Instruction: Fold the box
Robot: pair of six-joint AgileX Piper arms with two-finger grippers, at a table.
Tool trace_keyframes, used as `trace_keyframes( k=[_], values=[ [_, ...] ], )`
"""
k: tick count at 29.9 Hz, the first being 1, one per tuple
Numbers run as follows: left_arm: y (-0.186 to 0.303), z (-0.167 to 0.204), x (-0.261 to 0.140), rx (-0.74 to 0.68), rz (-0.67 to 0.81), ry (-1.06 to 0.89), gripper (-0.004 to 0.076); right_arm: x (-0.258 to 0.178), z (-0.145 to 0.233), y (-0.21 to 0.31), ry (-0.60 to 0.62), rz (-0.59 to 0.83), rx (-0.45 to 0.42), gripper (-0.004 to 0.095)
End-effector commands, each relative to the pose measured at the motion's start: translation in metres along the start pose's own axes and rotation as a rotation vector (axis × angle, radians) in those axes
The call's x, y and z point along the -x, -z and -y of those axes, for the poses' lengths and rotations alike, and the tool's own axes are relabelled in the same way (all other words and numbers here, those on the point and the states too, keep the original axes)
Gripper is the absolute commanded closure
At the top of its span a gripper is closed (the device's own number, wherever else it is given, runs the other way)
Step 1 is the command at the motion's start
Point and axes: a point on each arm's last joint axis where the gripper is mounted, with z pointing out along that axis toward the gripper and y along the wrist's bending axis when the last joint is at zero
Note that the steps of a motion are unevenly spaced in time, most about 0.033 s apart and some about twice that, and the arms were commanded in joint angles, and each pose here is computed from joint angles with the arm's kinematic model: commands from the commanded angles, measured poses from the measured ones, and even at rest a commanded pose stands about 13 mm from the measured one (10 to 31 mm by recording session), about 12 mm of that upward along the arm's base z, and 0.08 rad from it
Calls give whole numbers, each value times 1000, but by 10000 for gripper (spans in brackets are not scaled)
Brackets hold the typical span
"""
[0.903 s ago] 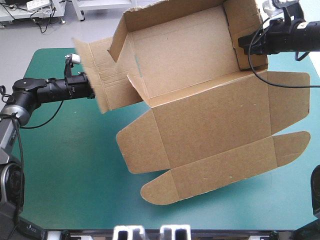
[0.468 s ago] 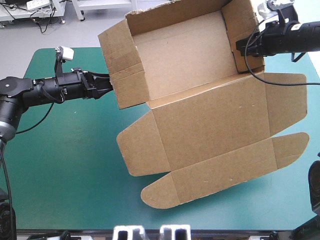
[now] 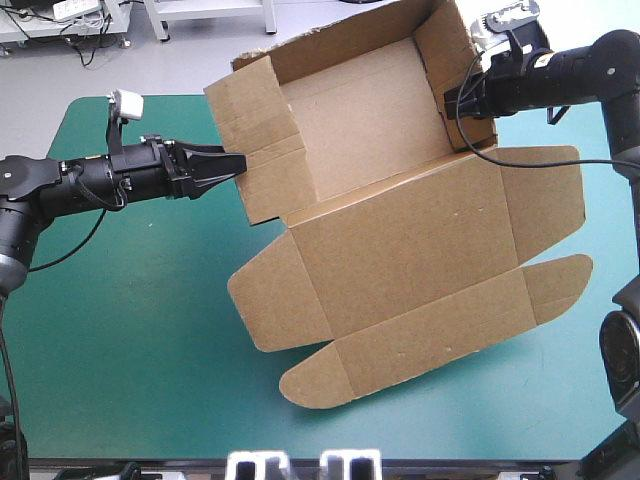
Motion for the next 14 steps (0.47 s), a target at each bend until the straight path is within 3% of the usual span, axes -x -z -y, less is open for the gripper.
trace_keyframes(
  k=[1,7,14],
  values=[
    [6,29,11,-138,62,-19,332,19,-16,24,5,150,2,932],
    [6,25,11,-97,57,-20,332,24,-30,18,33,176,19,932],
    [1,29,24,22,81,-69,332,27,-47,4,62,148,-41,932]
  ],
)
